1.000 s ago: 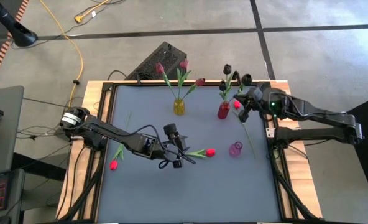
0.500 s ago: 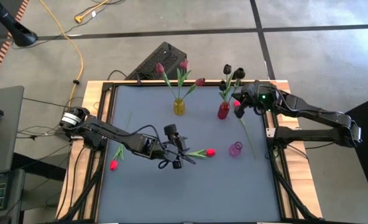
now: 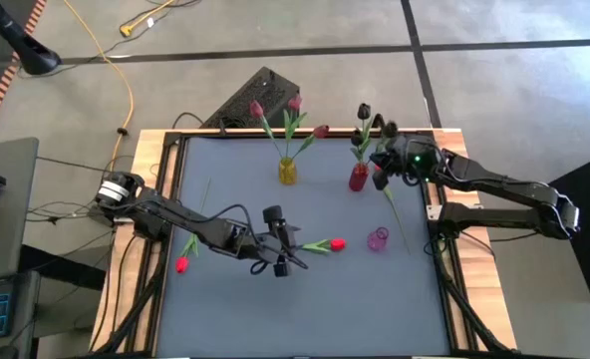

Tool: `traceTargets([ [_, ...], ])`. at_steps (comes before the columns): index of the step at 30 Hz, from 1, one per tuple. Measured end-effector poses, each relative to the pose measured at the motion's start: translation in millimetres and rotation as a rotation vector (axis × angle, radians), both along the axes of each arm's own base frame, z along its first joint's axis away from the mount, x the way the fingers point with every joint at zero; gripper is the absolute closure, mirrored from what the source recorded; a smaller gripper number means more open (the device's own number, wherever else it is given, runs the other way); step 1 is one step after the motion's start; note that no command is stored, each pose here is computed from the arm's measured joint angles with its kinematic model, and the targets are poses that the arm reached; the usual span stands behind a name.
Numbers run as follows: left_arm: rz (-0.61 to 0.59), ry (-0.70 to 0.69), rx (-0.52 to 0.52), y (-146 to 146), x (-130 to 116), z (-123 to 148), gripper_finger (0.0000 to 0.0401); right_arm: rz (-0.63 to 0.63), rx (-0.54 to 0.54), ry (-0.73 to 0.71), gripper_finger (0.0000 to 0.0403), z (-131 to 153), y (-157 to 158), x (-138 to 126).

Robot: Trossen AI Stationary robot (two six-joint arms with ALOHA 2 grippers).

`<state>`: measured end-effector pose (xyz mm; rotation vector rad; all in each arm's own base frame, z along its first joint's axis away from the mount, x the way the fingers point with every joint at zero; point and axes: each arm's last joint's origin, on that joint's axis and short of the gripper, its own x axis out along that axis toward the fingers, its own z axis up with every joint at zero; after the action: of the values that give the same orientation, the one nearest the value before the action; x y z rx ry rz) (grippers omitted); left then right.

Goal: Sort flowers into vase by color
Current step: Put the black flower into the red vase, then put the right red flower into the purple vase

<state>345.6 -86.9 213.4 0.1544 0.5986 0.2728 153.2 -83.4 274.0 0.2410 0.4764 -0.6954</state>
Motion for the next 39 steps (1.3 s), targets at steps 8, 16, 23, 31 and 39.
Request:
traceTargets([
  [8, -0.01, 0.002, -0.005, -1.7, -0.6, -0.6, 0.0198, -0.02, 0.054, -0.017, 0.0259, 8.6, 0.2, -2.5],
  [16, -0.047, 0.01, -0.035, -3.4, -0.6, -1.0, 0.0198, -0.046, 0.167, 0.136, 0.0154, 21.6, 8.6, -17.3],
  [23, -0.051, 0.01, -0.041, -4.2, -0.7, -1.1, 0.0198, -0.073, 0.317, 0.29, 0.0142, 4.7, 23.0, -27.3],
  [31, -0.056, 0.006, -0.039, -4.5, -0.4, -0.6, 0.0198, -0.105, 0.441, 0.384, 0.0143, -38.7, 39.2, -28.4],
  [39, -0.076, 0.008, -0.053, -5.5, -0.3, -0.6, 0.0198, -0.213, 0.48, 0.436, 0.0143, -78.5, 45.9, -35.1],
])
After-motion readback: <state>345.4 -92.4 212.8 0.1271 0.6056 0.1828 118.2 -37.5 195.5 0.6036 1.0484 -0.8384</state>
